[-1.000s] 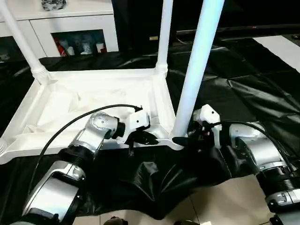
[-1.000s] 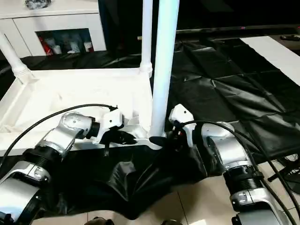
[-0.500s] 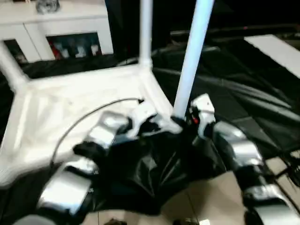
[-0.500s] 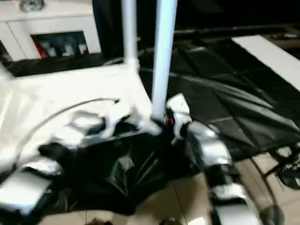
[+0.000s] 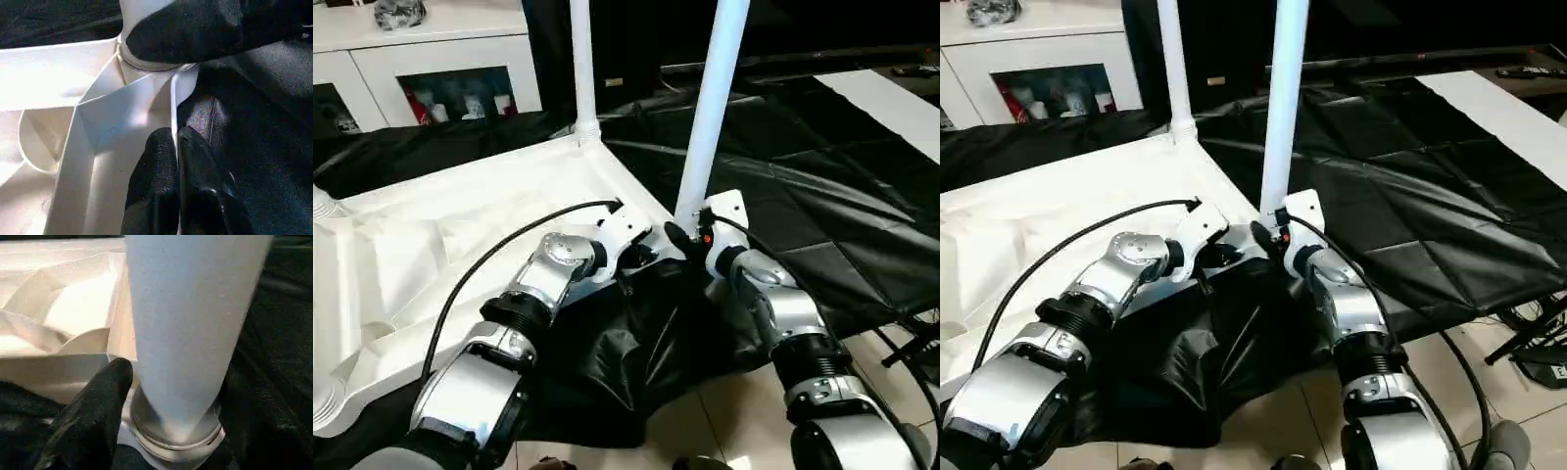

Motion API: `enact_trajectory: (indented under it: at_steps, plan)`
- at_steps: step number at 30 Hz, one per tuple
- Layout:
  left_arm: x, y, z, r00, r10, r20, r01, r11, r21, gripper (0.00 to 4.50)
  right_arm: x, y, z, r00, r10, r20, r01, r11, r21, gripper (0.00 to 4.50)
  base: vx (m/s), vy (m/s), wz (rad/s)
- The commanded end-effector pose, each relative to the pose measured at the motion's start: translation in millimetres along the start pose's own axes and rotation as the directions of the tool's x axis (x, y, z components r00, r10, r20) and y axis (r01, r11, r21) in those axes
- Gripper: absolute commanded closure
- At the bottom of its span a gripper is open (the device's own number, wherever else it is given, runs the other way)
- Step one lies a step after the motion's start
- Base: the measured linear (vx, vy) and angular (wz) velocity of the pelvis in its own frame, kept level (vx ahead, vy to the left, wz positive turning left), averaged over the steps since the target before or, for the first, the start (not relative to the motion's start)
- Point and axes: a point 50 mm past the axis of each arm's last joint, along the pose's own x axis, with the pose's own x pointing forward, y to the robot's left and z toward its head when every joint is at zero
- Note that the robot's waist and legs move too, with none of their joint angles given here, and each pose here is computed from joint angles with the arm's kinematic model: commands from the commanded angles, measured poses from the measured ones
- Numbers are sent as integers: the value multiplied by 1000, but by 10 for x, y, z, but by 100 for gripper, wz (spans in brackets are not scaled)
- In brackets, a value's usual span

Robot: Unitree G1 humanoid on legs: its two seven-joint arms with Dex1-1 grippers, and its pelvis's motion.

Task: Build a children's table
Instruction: Rotate leg to tighten

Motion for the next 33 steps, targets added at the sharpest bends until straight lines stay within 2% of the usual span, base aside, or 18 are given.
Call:
enact_trajectory:
  at_steps: [1, 4, 5, 6, 7, 9, 13, 19, 21, 23, 25, 26, 29, 30, 31, 33]
  plan:
    - [25, -22, 214, 996, -18, 84, 10, 996, 86, 450, -29, 205, -71, 982, 181, -49, -185, 979, -87, 133, 0, 0, 0]
    - [13, -18, 205, 996, -22, 87, 14, 996, 90, 450, -108, 159, -80, 977, 206, -56, -211, 969, -131, 133, 0, 0, 0]
    - [-3, -3, 188, 996, -18, 86, 10, 996, 89, 450, -246, 117, -73, 964, 257, -62, -264, 949, -172, 133, 0, 0, 0]
    - [-3, -3, 188, 996, -18, 86, 10, 996, 89, 450, -246, 117, -73, 964, 257, -62, -264, 949, -172, 133, 0, 0, 0]
    - [-23, 16, 165, 997, -12, 83, 5, 996, 89, 450, -419, 95, -50, 945, 321, -68, -328, 926, -187, 133, 0, 0, 0]
    - [-41, 20, 142, 996, -19, 84, 12, 996, 87, 450, -560, 99, -21, 930, 362, -59, -367, 911, -189, 133, 0, 0, 0]
    - [-65, 8, 129, 994, -41, 103, 30, 994, 101, 450, -653, 154, 2, 918, 394, -52, -396, 898, -191, 133, 0, 0, 0]
    - [-172, -15, 134, 981, -60, 186, 42, 994, 97, 450, -618, 263, 74, 931, 365, 1, -357, 912, -199, 133, 0, 0, 0]
    - [-268, -7, 122, 977, -57, 206, 45, 997, 64, 406, -607, 276, 91, 938, 347, 8, -339, 921, -192, 132, 0, 0, 0]
    - [-308, 5, 110, 977, -44, 207, 32, 998, 58, 388, -612, 286, 94, 937, 348, 8, -341, 922, -185, 132, 0, 0, 0]
    - [-466, 96, 55, 977, 63, 203, -70, 997, 26, 364, -638, 305, 87, 930, 369, -8, -364, 913, -184, 132, 0, 0, 0]
    - [-466, 96, 55, 977, 63, 203, -70, 997, 26, 358, -638, 305, 87, 930, 369, -8, -364, 913, -184, 132, 0, 0, 0]
    - [-703, 187, -39, 965, 172, 197, -168, 985, -33, 323, -636, 278, 86, 929, 371, -17, -367, 910, -193, 132, 0, 0, 0]
    - [-758, 191, -63, 964, 180, 196, -175, 984, -46, 319, -631, 274, 85, 928, 373, -17, -369, 910, -190, 132, 0, 0, 0]
    - [-923, 185, -131, 961, 199, 192, -186, 979, -85, 319, -615, 264, 84, 925, 379, -17, -376, 909, -177, 132, 0, 0, 0]
    - [-1047, 130, -179, 966, 176, 190, -160, 982, -97, 302, -590, 252, 78, 927, 374, -25, -372, 910, -185, 132, 0, 0, 0]
